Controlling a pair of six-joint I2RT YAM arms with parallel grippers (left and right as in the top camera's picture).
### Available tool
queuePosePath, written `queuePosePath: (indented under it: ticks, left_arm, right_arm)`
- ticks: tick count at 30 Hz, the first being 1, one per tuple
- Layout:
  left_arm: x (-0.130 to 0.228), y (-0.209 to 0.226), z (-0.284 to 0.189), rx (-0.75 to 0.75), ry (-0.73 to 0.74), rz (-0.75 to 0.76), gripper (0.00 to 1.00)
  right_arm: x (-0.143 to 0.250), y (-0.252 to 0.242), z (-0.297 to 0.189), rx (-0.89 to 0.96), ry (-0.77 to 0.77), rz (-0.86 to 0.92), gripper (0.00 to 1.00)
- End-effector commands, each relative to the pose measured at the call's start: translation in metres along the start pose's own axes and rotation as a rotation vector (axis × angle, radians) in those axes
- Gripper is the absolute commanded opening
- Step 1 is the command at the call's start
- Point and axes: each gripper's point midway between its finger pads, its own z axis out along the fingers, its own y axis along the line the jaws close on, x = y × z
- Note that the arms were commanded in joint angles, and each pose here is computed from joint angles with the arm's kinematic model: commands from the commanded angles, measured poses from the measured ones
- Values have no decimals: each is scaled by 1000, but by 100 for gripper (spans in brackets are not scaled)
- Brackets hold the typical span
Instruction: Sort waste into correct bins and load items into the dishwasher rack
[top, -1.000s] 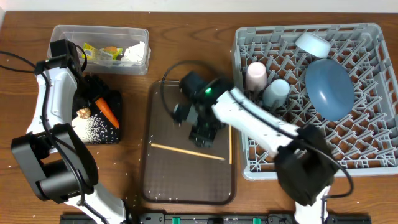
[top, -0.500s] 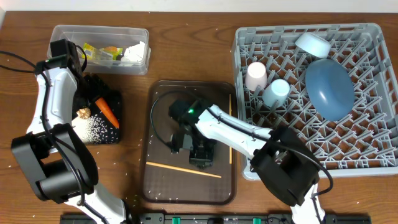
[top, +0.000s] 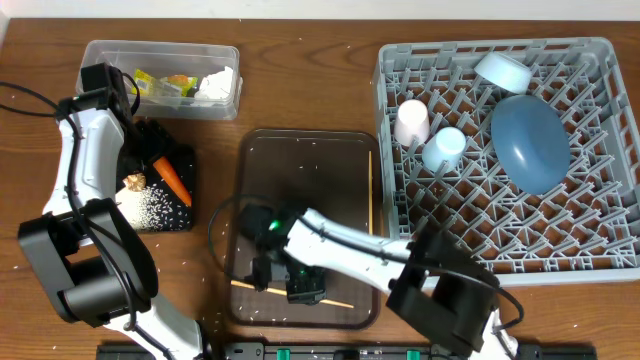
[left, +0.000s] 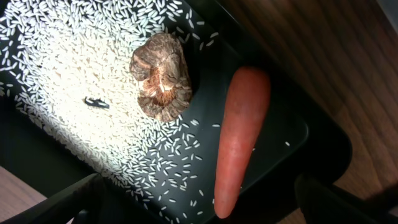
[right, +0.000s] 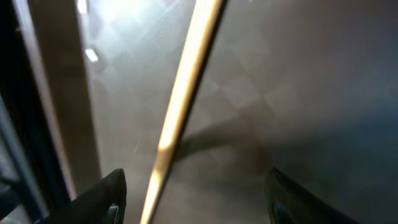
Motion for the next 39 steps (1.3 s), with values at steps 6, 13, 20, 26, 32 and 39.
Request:
queuePosePath:
  ticks: [6, 13, 20, 26, 32, 39]
  left_arm:
    - [3, 1, 5, -10, 16, 1, 98]
    - [3, 1, 5, -10, 16, 1, 98]
    - [3, 1, 5, -10, 16, 1, 98]
    - [3, 1, 5, -10, 16, 1, 98]
    - [3, 1, 5, -10, 16, 1, 98]
    - [3, 1, 5, -10, 16, 1, 98]
  right_arm:
    - [8, -10, 12, 205, 163, -33, 52]
    - [0, -4, 11, 283, 198, -140, 28]
    - [-4, -9, 14, 295, 185, -134, 17]
    - [-5, -18, 13, 286, 154, -104, 8]
    - [-1, -21, 13, 283, 151, -57, 1]
    - [-2, -27, 6, 197, 92, 7, 1]
